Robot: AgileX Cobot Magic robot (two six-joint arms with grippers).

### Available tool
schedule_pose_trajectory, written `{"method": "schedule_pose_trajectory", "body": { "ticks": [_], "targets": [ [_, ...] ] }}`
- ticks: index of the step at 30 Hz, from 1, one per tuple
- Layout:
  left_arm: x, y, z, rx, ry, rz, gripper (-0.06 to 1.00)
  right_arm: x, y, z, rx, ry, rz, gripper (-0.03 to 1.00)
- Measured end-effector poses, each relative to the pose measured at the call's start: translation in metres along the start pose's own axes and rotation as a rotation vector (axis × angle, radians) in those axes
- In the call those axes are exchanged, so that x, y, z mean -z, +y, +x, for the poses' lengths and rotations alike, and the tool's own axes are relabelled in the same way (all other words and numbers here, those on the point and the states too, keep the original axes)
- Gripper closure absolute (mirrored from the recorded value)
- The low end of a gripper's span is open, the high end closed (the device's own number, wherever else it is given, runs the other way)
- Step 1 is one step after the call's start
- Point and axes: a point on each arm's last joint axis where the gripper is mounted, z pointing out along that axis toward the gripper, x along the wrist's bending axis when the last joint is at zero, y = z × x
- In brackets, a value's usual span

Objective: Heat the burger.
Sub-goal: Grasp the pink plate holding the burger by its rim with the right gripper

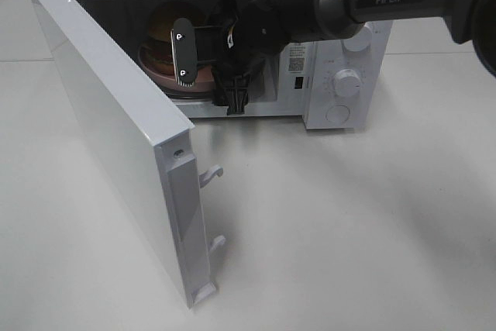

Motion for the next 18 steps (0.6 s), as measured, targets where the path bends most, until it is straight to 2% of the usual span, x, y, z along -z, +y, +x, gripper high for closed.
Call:
{"method": "schedule_pose_trajectory", "body": {
  "ticks": [14,17,18],
  "targets": [
    [0.0000,0.0000,0.0009,0.000,0.010,0.000,-0.03,-0.0068,0.0026,0.0031,-0.058,0.015,-0.012,0.20],
    [0.0000,0.0000,0.0010,-0.001,0.011,0.000,-0.03,-0.0072,0.0026,0.0038,-0.066,0.020,-0.011,0.24],
    [0.0000,0.0000,0.0010,-0.001,0.011,0.000,-0.03,-0.0071,0.0020,0.0049,-0.070,0.032,-0.005,0.29]
  ]
}}
